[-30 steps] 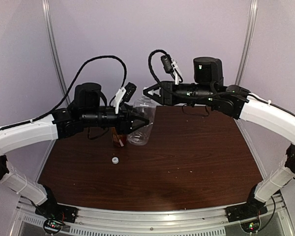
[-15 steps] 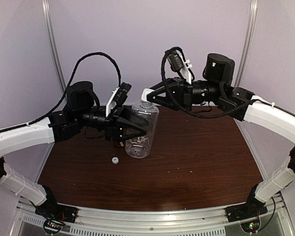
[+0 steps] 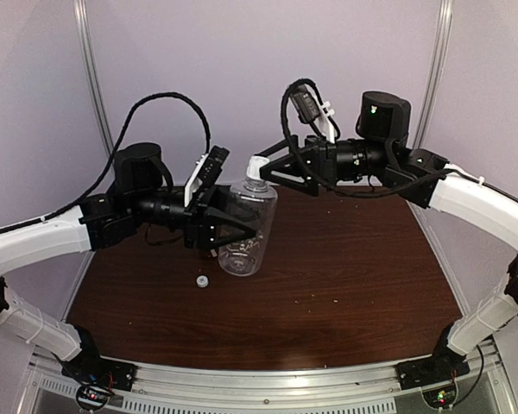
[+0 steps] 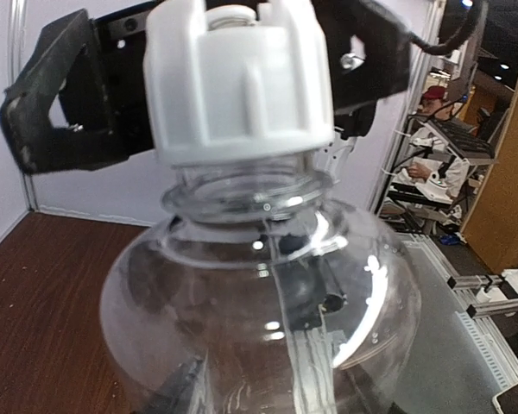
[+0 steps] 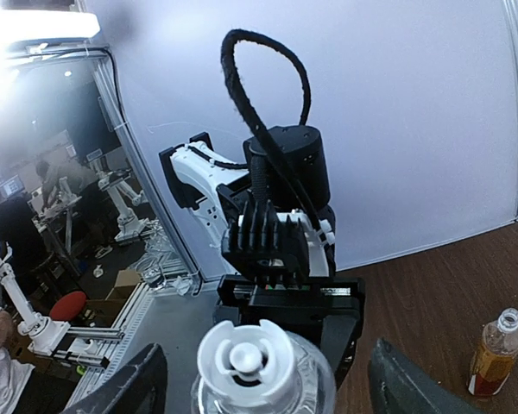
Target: Unscrew the bottle caps
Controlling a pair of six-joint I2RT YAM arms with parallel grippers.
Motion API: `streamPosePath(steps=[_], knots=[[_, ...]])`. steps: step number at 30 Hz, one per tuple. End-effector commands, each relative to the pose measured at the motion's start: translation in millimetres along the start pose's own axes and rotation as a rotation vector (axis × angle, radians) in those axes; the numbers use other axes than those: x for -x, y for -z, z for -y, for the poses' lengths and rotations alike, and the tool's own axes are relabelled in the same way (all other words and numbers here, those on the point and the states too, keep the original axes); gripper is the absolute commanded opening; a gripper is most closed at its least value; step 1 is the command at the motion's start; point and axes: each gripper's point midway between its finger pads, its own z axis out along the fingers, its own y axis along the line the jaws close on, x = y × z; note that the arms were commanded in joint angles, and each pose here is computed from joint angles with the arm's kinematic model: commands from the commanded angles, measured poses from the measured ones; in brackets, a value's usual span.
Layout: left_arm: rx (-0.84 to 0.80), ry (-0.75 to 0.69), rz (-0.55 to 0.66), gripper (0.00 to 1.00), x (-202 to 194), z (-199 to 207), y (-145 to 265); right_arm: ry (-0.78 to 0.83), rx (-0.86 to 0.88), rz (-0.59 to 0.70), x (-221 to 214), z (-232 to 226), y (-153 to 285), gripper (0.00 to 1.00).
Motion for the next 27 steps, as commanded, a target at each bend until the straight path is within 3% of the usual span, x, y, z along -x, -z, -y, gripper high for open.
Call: streamPosePath(steps=[1, 12, 19, 27], knots=[[0.213, -0.044, -0.005, 0.23, 10, -34, 8, -0.038, -0.145, 0.089, 29, 6, 15, 0.85], [0.402, 0.000, -0.005, 0.23, 10, -69, 12, -0.213, -0.640, 0.141, 26, 71, 32, 0.87], [0.439, 0.024, -0.013, 0.23, 4, -78, 11, -0.232, -0.614, 0.116, 16, 76, 16, 0.83], [0.449, 0.032, -0.020, 0.23, 1, -81, 10, -0.228, -0.614, 0.079, 6, 82, 9, 0.64]])
